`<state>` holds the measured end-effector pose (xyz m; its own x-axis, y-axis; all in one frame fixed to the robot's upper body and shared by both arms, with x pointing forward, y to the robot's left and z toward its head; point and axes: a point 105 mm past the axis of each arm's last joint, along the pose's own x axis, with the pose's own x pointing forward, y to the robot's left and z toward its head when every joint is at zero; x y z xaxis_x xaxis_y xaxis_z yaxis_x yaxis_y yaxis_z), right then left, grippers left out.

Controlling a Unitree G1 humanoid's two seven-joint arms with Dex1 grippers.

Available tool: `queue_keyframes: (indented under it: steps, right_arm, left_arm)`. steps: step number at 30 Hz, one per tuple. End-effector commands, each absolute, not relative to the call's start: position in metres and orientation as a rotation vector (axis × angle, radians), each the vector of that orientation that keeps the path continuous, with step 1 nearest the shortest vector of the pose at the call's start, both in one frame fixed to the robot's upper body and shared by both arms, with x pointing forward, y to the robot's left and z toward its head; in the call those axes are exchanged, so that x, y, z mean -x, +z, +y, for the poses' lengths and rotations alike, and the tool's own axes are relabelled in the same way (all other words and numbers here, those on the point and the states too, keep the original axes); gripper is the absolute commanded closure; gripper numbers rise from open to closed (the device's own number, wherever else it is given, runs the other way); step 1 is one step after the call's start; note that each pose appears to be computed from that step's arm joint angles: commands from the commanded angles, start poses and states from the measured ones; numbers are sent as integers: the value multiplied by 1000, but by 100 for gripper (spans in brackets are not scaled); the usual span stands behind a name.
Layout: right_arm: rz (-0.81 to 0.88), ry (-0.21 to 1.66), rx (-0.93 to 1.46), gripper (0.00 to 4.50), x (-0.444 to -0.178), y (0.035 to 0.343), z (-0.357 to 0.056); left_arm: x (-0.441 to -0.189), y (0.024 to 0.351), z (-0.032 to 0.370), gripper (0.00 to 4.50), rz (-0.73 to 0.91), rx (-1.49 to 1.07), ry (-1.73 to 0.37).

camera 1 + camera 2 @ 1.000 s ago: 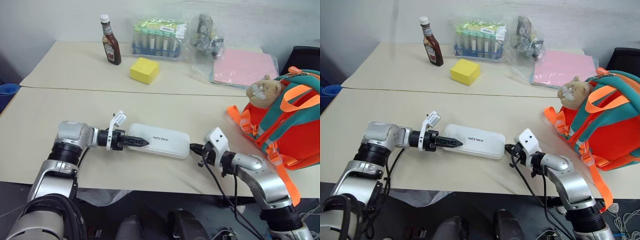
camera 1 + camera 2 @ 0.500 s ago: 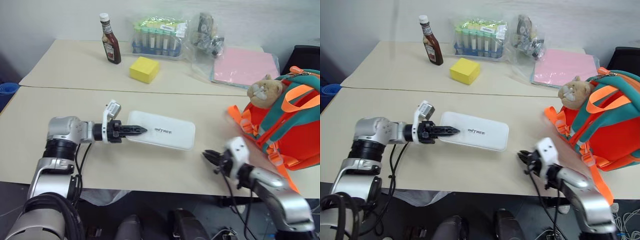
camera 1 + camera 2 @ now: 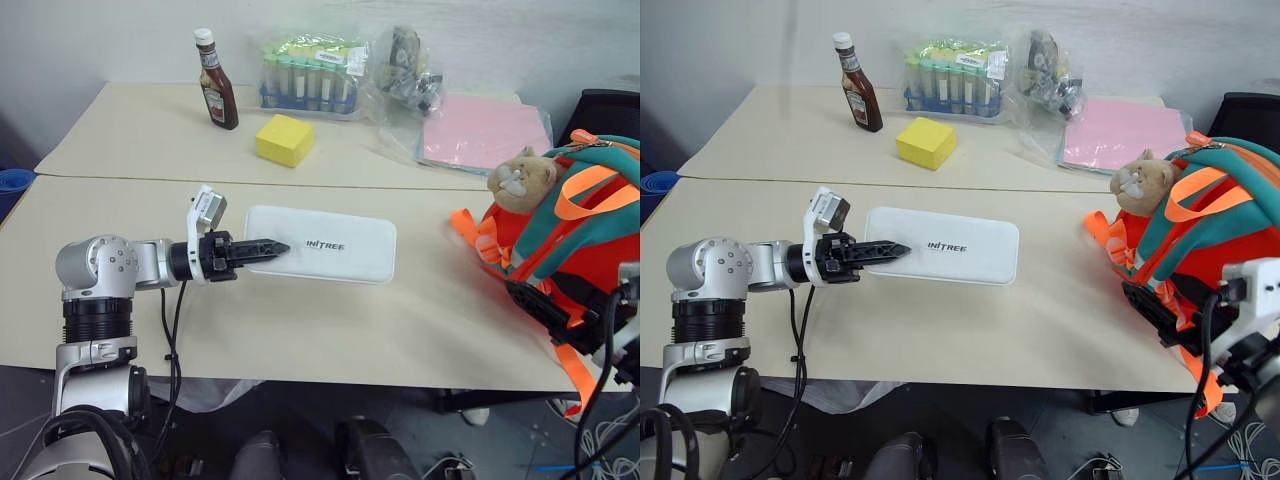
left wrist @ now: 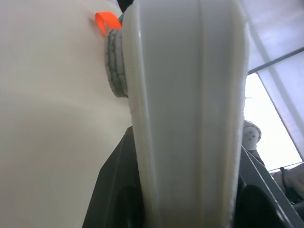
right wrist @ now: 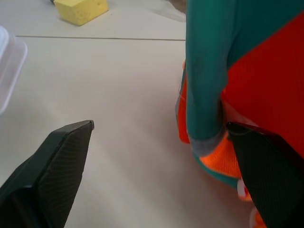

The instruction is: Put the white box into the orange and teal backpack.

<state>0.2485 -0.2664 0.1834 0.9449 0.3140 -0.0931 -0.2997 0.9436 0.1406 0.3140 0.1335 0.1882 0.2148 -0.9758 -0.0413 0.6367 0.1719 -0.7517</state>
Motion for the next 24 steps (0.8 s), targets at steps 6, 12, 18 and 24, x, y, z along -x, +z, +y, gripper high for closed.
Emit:
queue_keyframes:
  steps: [6,12,18,24]
  right_arm:
    - [41,276,-146,0,-300,187,-262]
    - [17,294,-138,155,-315,187,-265]
    - [-12,458,-107,355,-316,204,-238]
    - [-19,928,-30,446,-280,233,-166]
  left_arm:
    - [-308,228,130,313,450,659,-1347]
    - [-312,236,139,313,378,633,-1296]
    - [-318,241,154,313,317,600,-1216]
    - [-326,266,167,313,195,543,-1190]
